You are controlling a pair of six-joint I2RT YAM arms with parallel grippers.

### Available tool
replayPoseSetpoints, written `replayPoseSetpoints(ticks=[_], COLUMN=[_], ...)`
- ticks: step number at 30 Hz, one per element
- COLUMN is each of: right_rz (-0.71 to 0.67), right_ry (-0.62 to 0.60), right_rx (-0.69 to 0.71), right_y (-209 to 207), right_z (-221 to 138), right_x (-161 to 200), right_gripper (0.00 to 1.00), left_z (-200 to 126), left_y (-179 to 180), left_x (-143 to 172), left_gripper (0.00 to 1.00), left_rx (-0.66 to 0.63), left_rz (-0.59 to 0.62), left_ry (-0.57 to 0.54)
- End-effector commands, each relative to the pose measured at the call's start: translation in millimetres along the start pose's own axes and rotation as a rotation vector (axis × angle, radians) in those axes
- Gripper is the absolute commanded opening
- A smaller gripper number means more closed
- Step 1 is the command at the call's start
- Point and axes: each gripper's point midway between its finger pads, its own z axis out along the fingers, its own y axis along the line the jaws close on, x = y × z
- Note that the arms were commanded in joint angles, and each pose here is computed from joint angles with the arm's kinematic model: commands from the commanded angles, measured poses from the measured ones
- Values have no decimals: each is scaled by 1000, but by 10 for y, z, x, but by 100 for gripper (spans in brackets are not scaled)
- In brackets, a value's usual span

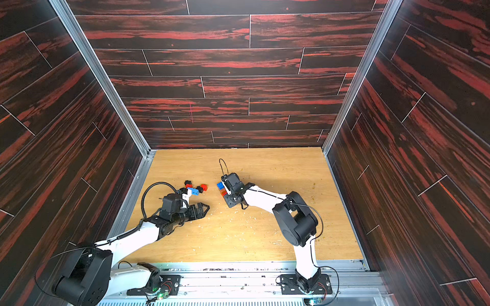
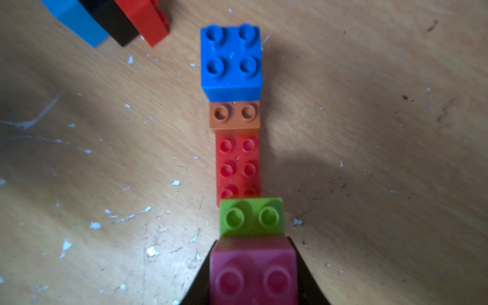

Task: Assemble the letter v with lego
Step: Pick up the lego brick from the center of the board, then assemble the lego brick with the lego brick.

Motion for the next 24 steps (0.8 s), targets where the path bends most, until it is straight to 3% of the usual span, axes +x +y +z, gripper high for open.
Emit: replayPoseSetpoints(ticks=[1,24], right_rz=[-6,73], right_ry=[37,128], right_rx=[-6,-12], right_y=[-13,52], right_z=[57,252], right_x=[62,348], right_gripper=[5,5], left_z=[12,98], left_y=[-19,-7], left_x=[-65,-39], left_gripper=[100,100], left_rx=[5,9], left_rz=[20,19], left_ry=[-11,12])
